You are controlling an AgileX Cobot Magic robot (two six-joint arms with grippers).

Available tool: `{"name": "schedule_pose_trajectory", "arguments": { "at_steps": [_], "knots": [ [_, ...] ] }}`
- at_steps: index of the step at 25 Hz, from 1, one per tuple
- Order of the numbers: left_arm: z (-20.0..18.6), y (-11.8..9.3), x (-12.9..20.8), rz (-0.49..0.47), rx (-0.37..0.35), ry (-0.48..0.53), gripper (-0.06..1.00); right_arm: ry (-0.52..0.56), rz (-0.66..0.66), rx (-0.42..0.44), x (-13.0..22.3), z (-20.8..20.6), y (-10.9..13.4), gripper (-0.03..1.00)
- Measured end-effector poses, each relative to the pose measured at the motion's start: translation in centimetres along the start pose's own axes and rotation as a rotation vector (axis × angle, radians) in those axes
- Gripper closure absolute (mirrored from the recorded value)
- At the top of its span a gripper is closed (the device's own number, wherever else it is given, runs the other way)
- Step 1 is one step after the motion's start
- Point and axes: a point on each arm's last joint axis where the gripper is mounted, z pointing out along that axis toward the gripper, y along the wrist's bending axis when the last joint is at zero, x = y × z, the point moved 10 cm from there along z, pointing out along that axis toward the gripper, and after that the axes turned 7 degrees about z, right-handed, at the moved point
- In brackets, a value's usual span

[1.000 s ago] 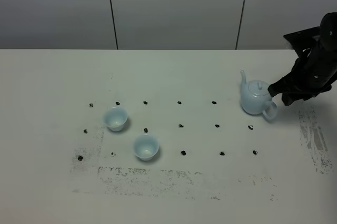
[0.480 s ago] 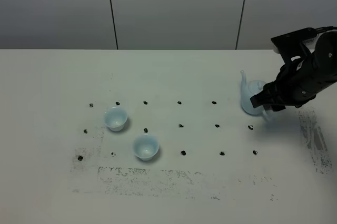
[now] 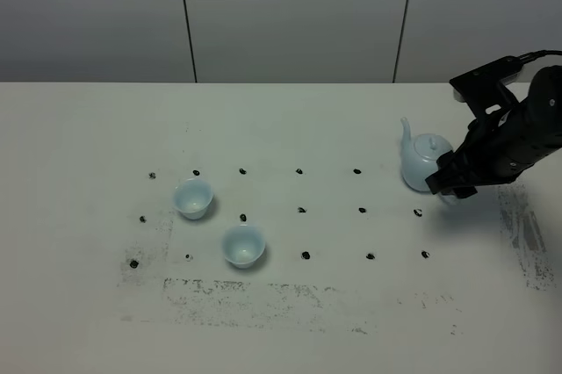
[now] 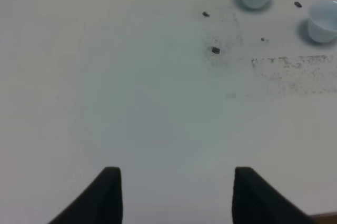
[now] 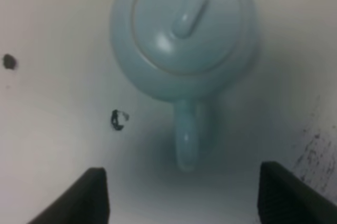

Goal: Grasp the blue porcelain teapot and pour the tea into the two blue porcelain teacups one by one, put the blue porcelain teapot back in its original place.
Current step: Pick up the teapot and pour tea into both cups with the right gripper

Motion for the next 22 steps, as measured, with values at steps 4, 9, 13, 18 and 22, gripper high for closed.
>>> {"name": "schedule_pose_trajectory", "arguments": {
  "at_steps": [4, 9, 13, 18, 22],
  "knots": [
    [0.0, 0.0, 0.0, 0.000, 0.000, 0.000, 0.45, -0.007, -0.012, -0.017, 0.1, 0.0, -1.1, 0.39],
    [0.0, 0.0, 0.0, 0.000, 0.000, 0.000, 0.45, 0.015, 0.016, -0.048, -0.7, 1.2, -1.5, 0.39],
    [0.0, 0.0, 0.0, 0.000, 0.000, 0.000, 0.45, 0.038, 0.021, -0.065, -1.5, 2.5, -1.5, 0.40],
    [0.0, 0.0, 0.0, 0.001, 0.000, 0.000, 0.45, 0.061, 0.026, -0.075, -1.4, 3.8, -1.5, 0.41],
    [0.0, 0.0, 0.0, 0.001, 0.000, 0.000, 0.45, 0.079, 0.030, -0.080, -0.9, 4.7, -1.5, 0.43]
  ]
}}
